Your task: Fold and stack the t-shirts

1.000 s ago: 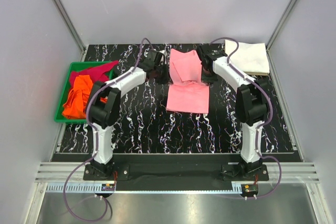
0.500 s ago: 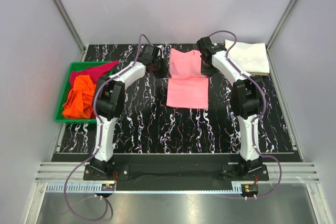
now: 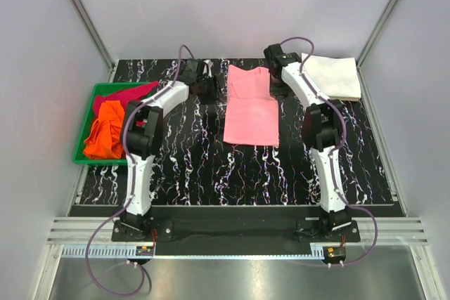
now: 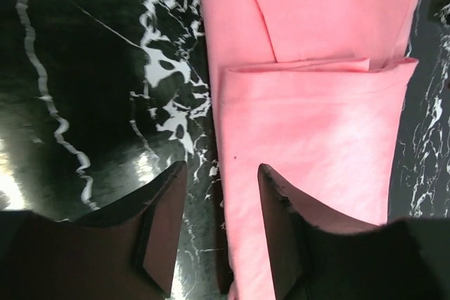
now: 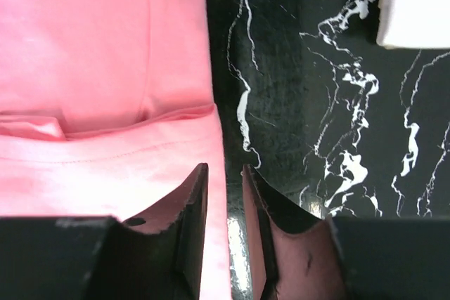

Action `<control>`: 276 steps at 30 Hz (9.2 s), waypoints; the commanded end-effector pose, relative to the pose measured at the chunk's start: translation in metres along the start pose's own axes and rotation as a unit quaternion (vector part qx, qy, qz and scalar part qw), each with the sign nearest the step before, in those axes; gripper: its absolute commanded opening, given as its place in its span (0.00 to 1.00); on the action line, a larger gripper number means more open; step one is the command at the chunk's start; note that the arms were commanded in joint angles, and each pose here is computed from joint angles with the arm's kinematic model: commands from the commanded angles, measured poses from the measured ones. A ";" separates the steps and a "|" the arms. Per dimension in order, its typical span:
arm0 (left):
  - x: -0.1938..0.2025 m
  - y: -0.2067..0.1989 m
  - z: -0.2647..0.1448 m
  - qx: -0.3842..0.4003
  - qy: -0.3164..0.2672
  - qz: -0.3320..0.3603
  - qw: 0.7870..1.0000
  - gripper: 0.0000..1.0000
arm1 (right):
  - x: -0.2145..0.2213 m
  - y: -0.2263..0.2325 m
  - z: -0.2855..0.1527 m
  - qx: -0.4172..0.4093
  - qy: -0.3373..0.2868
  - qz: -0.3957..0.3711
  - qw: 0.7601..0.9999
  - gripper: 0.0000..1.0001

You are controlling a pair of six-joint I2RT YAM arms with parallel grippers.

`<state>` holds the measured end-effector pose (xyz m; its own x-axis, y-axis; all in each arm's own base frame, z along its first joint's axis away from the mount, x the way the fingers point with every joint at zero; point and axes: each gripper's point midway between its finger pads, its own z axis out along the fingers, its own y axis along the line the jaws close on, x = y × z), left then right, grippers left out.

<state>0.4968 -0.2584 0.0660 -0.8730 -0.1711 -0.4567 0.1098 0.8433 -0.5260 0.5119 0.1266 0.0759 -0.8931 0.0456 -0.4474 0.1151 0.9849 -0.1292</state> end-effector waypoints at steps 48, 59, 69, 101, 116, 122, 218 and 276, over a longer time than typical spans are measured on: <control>0.142 -0.074 -0.086 0.055 0.032 0.061 0.996 0.38 | 0.158 0.001 -0.067 -0.164 0.096 0.077 0.979 0.18; 0.186 -0.034 -0.043 0.022 0.080 0.041 0.996 0.36 | 0.186 0.004 -0.032 -0.153 0.126 0.077 0.977 0.17; 0.182 -0.045 -0.083 0.027 0.058 0.033 0.997 0.37 | 0.188 -0.012 -0.039 -0.131 0.100 0.073 0.983 0.24; 0.187 -0.006 -0.052 0.022 0.090 -0.041 0.995 0.38 | 0.203 -0.019 -0.033 -0.258 0.101 0.190 0.942 0.37; 0.187 -0.001 -0.040 0.028 0.097 -0.061 0.993 0.31 | 0.202 -0.017 -0.026 -0.263 0.104 0.208 0.936 0.36; 0.187 -0.001 -0.037 0.029 0.102 -0.063 0.992 0.05 | 0.201 -0.016 -0.026 -0.264 0.103 0.207 0.937 0.23; 0.051 -0.061 -0.019 0.085 0.042 0.047 0.994 0.39 | 0.057 0.040 -0.059 -0.421 0.085 0.130 0.894 0.19; 0.095 -0.022 -0.042 -0.062 0.101 0.068 0.991 0.41 | 0.131 0.049 -0.023 -0.346 0.108 0.078 0.929 0.19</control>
<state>0.3930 -0.2692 0.0622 -0.9339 0.0341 -0.3559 0.1714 0.9163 -0.3619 0.3946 0.1977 0.0528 -0.9625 0.1612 -0.2182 -0.0079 0.7873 0.6165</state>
